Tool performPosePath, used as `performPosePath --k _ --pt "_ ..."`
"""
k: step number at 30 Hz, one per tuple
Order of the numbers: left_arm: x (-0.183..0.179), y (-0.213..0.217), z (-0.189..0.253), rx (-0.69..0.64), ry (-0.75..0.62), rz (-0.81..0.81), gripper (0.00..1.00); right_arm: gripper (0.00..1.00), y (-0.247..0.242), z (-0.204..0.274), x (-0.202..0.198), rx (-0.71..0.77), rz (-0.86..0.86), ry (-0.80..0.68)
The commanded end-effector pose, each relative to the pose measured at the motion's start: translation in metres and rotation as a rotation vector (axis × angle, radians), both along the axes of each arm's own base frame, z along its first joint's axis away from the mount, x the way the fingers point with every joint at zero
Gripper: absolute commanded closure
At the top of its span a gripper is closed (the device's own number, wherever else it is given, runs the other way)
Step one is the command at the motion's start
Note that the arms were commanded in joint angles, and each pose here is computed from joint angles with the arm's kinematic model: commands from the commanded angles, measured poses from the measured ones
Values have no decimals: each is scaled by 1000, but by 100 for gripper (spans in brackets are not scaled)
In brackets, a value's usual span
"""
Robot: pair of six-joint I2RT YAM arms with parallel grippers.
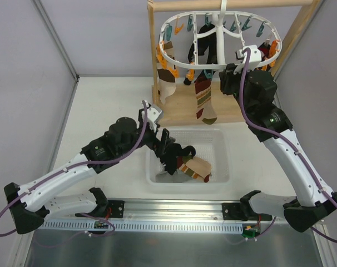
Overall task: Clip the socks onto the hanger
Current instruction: Open the clamp at the hanger, then pick up the sock from the bin.
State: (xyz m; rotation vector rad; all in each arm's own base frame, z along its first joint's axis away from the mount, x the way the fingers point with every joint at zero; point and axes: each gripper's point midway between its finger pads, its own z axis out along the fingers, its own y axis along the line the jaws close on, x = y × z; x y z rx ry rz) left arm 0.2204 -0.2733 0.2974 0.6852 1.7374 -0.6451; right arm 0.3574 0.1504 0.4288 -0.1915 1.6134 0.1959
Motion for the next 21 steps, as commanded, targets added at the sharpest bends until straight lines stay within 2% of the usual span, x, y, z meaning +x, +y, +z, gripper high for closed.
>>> performPosePath --k 1,5,15,16,19,21 --pt "-43 -16 -68 40 245 -174 16 99 0 21 -4 49 -1 -34" --pt "-63 -34 -101 109 326 -242 18 99 -1 19 -6 45 0 -24" --pt "-74 -110 -145 202 358 -306 21 99 -4 7 -10 39 -5 4" --pt "-76 -118 -159 237 369 -309 22 99 -5 7 -11 37 -5 4" --pt "-80 -145 -169 247 360 -324 23 99 -7 1 -13 25 -10 19" --pt "-83 -165 -164 202 334 -351 23 99 -8 -2 -14 25 -13 21"
